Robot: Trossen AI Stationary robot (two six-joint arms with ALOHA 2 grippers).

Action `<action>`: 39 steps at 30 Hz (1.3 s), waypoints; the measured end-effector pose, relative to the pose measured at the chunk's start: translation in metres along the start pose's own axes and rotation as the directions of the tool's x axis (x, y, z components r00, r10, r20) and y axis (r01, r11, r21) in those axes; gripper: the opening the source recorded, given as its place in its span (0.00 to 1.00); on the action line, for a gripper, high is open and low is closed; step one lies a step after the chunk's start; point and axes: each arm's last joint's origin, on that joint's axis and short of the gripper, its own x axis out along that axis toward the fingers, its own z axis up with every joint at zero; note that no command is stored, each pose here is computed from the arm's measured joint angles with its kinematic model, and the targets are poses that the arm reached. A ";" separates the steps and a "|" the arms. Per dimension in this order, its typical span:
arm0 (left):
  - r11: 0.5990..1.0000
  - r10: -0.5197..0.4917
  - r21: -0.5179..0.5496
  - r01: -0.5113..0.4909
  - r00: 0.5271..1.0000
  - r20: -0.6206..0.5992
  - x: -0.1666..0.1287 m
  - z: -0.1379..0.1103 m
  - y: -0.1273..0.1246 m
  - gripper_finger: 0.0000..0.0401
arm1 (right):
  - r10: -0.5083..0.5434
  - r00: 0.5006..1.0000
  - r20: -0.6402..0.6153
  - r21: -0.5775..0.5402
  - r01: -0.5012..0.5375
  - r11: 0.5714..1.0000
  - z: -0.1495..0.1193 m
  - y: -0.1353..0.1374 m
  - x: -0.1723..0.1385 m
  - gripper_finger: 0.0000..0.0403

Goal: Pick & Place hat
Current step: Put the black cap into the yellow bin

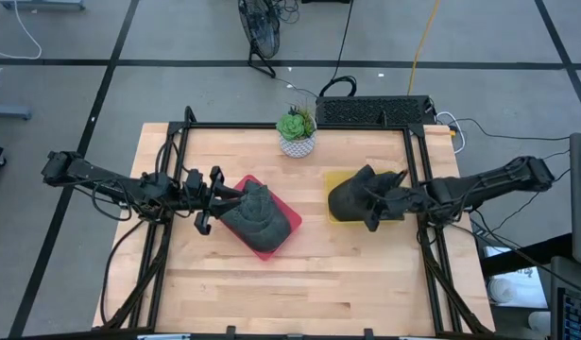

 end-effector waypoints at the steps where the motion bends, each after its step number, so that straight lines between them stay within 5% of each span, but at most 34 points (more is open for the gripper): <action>1: 1.000 0.001 0.001 -0.001 1.000 -0.001 0.000 0.000 0.000 0.27 | -0.011 1.000 -0.008 -0.005 0.011 1.000 0.000 -0.003 -0.003 0.21; 7: 1.000 0.007 0.028 -0.007 1.000 -0.007 0.000 -0.001 0.000 0.27 | -0.174 0.963 -0.207 -0.096 0.157 0.983 -0.007 -0.020 -0.026 0.21; 15: 0.994 0.093 0.053 -0.091 0.995 -0.024 0.000 -0.004 0.004 0.27 | -0.244 0.897 -0.368 -0.174 0.191 0.966 -0.020 -0.022 -0.034 0.21; 30: 0.994 0.101 0.035 -0.100 0.994 -0.036 0.000 -0.005 0.004 0.27 | -0.314 0.833 -0.456 -0.187 0.255 0.949 -0.051 -0.018 0.011 0.21; 39: 0.995 0.101 0.031 -0.100 0.994 -0.036 0.000 -0.005 0.004 0.27 | -0.370 0.835 -0.407 -0.204 0.311 0.928 -0.058 -0.023 0.017 0.21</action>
